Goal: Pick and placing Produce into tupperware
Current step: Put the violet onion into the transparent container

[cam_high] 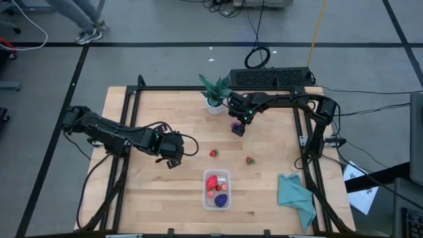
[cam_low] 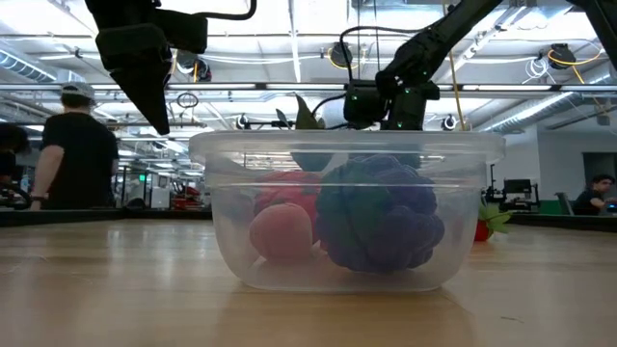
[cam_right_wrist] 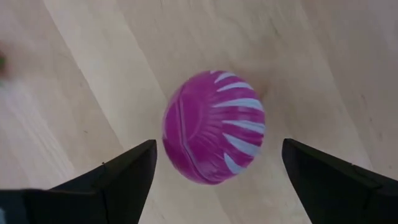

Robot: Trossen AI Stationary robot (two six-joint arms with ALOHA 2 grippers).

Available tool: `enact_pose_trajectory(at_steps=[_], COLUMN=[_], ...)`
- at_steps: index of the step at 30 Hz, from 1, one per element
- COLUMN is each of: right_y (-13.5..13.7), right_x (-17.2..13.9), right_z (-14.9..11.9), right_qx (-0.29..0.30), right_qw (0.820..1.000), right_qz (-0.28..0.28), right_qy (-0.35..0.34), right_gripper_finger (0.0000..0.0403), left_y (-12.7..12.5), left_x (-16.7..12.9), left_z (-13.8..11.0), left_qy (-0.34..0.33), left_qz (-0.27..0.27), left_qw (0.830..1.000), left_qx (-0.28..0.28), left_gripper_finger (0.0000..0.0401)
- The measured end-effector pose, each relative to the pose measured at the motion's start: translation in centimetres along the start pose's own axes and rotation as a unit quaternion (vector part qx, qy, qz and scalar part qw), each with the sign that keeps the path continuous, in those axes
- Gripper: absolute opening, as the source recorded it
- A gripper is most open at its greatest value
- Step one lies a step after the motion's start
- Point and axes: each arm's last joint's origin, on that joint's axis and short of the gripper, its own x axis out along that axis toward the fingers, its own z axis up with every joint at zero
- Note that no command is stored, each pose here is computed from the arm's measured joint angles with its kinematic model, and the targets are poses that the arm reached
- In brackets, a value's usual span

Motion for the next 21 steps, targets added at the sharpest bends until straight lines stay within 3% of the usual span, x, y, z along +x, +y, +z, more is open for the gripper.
enact_pose_trajectory(at_steps=[21], right_y=[-0.06], right_x=[0.23], right_z=[0.6], right_qx=[-0.008], right_qw=[0.999], right_qz=[0.002], right_qy=[-0.041], right_gripper_finger=[0.0334], left_y=[0.0], left_x=[0.0], left_z=[0.0], left_qy=[0.0], left_qz=[0.0], left_qw=[1.0], left_qx=[-0.002], left_gripper_finger=[0.017])
